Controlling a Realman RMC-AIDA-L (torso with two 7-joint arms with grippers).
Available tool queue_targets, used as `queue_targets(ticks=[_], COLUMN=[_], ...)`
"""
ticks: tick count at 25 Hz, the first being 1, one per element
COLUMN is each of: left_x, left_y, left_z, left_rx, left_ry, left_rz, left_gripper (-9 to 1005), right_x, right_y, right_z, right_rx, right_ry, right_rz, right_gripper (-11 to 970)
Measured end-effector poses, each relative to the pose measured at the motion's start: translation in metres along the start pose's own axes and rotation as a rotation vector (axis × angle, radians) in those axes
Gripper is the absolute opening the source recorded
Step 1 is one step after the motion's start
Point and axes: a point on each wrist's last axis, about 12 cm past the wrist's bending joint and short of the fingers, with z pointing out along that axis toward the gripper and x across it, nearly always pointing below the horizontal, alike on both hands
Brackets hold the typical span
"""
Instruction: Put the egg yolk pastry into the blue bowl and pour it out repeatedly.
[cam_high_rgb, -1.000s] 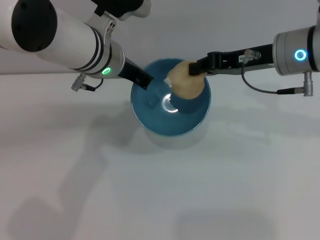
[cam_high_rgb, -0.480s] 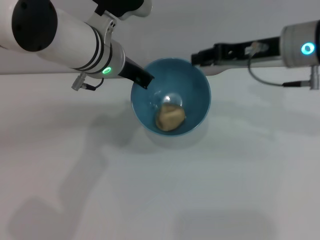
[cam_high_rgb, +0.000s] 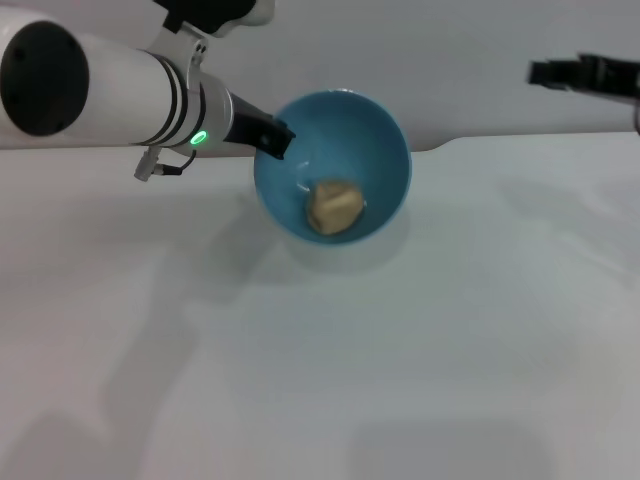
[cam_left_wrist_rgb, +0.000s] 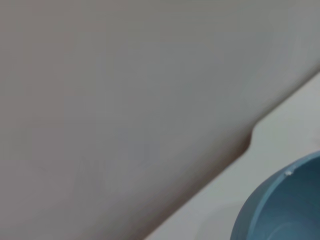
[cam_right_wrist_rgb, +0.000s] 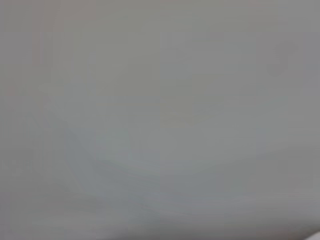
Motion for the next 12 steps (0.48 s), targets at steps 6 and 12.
queue_targets(ticks=[6,12], left_x=[0.006,0.015], left_y=[0.002,-0.007], left_z=[0.001,0.005], left_rx=[-0.019,-0.029], left_ry=[-0.048,-0.110], left_rz=[-0.026,-0.001], left_gripper=[5,5], right_x=[0.040,0.076], right_y=[-0.029,-0.055], right_z=[-0.004,-0.019], right_rx=[0.061,0.089], right_ry=[-0.015,-0.106], right_rz=[-0.011,-0.002], right_gripper=[214,213])
